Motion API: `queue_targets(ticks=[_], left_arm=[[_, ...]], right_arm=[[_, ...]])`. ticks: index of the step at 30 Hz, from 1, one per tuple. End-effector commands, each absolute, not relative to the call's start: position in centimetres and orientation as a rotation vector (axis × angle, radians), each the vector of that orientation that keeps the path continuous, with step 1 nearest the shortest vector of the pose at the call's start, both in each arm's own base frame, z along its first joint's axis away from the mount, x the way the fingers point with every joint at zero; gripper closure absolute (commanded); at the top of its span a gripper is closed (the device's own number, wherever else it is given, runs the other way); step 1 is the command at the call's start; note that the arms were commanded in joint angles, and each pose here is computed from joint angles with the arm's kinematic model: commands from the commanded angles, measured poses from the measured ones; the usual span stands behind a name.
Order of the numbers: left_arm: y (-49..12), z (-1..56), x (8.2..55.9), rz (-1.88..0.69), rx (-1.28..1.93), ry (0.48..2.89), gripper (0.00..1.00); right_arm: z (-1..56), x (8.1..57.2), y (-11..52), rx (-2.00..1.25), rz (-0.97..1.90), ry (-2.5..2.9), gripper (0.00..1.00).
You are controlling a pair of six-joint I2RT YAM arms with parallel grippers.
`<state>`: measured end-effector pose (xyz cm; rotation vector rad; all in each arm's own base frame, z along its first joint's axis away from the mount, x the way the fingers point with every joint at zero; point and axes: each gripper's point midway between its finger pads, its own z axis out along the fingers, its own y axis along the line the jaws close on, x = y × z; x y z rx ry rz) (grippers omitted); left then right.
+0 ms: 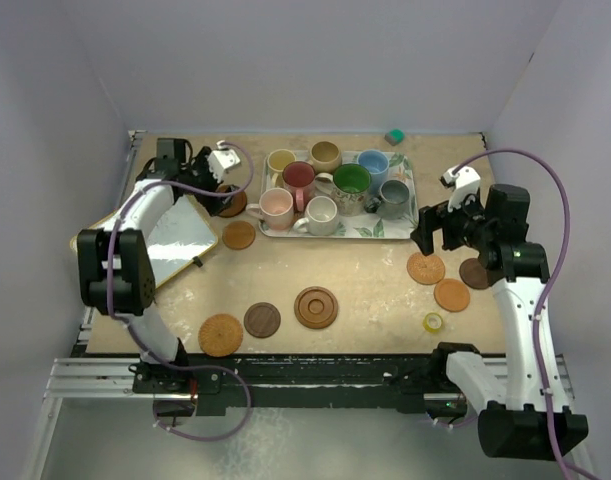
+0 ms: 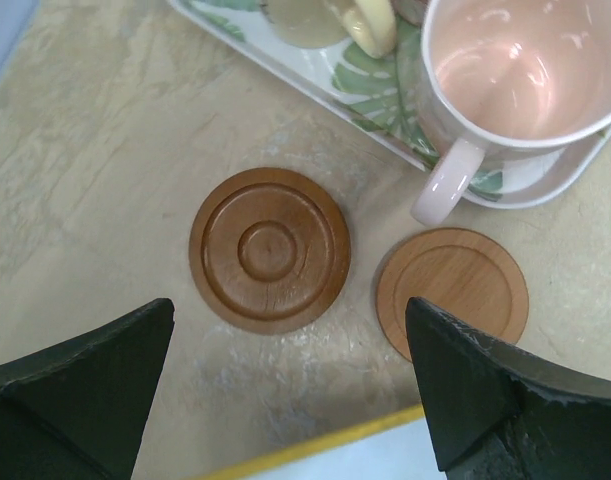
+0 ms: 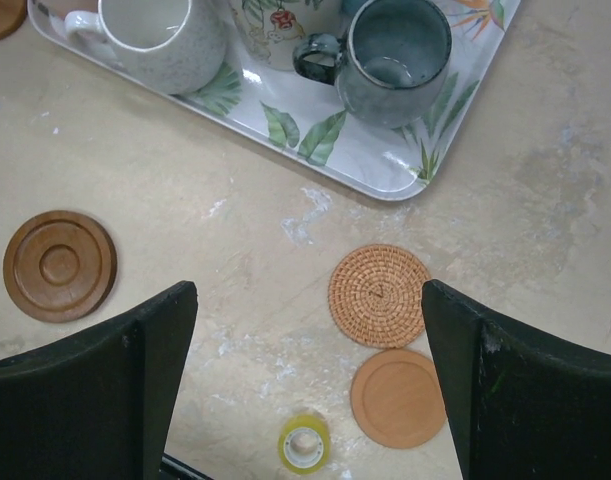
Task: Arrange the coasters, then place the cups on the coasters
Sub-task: Move the tray to the center of the board, then move the coaster to the center of the board.
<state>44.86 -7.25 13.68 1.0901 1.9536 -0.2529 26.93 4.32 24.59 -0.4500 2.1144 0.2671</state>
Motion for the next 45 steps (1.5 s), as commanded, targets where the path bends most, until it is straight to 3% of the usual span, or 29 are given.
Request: queue_targets(ticks=[1, 5, 15, 28, 45], left_arm=[[-9.5, 12.0, 44.9, -0.384, 1.368, 1.836, 0.04], [-9.5, 9.3, 45.1, -0.475, 1.466, 1.897, 0.0], [-8.9, 4.8, 45.8, -0.5, 1.541, 1.968, 0.07], [-9.4, 2.4, 40.1, -0.626, 1.655, 2.172, 0.22], [-11.9, 3.6, 31.1, -0.689, 1.724, 2.144, 0.24]], right_arm=[[24.9, 26.4, 4.8, -0.52, 0.265, 2.044, 0.04], [24.7, 26.4, 4.5, -0.515, 0.246, 2.056, 0.04], [24.4, 26.1, 4.3, -0.522, 0.232, 2.055, 0.03], [24.0, 26.3, 4.0, -0.513, 0.218, 2.067, 0.03], [24.2, 26.2, 4.1, -0.512, 0.216, 2.056, 0.02]])
